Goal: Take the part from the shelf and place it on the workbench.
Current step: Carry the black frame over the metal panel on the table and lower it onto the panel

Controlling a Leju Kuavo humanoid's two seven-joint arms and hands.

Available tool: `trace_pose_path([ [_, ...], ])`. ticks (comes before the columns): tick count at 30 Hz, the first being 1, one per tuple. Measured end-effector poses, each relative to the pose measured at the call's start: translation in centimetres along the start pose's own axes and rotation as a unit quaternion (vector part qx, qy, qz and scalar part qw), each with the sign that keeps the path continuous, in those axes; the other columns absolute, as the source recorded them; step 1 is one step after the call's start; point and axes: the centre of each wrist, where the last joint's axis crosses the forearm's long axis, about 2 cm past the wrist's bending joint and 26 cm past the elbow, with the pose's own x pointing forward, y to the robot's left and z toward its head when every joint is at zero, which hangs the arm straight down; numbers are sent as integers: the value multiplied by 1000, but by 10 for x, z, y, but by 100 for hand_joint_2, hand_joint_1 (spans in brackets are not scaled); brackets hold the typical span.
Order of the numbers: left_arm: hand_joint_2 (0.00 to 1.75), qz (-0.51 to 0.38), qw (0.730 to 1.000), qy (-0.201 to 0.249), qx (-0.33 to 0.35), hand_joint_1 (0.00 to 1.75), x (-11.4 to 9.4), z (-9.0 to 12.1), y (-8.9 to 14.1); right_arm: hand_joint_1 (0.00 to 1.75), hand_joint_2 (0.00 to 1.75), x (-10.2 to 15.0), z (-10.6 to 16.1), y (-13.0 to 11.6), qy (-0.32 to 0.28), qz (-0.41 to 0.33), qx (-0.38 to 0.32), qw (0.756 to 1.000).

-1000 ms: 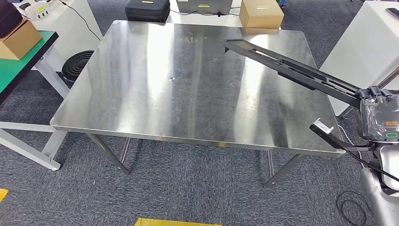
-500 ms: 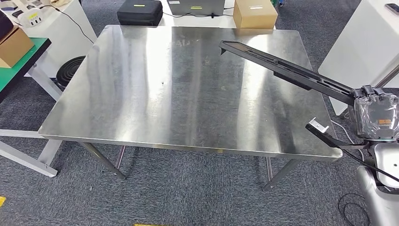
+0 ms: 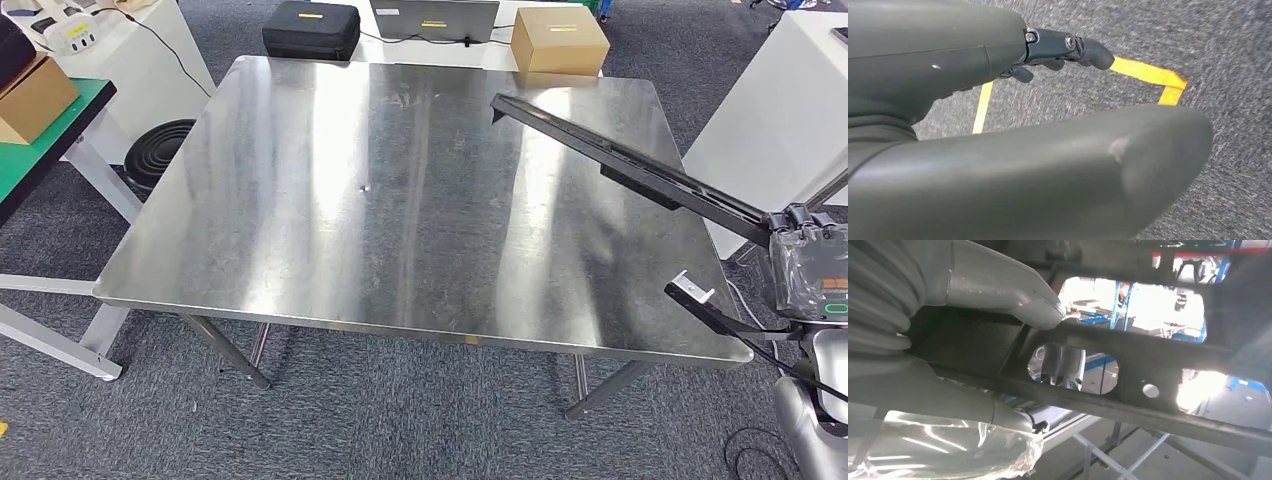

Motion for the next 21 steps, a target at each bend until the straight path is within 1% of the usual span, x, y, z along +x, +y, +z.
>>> trace_pose_path([
  [4,0,3,1000,0,-8,0,1,0,-2,175,175,-1,3,3,2,1,7,1000],
  [6,0,5,1000,0,-16,0,2,0,-2,175,175,-2,4,8,2,13,14,1000],
  [10,0,4,1000,-6,-27,0,3,-1,-3,175,175,-5,3,25,-1,60,23,998],
  [13,0,4,999,-9,-30,0,3,-1,-3,175,175,-4,5,38,1,69,37,997],
  [16,0,6,999,-14,-36,0,4,-1,-3,175,175,-2,3,47,6,77,44,996],
  [18,0,6,999,-18,-37,0,6,-2,-1,175,175,2,-2,56,21,77,40,996],
  [21,0,6,999,-22,-40,0,8,-4,1,175,175,15,-5,70,38,74,47,995],
])
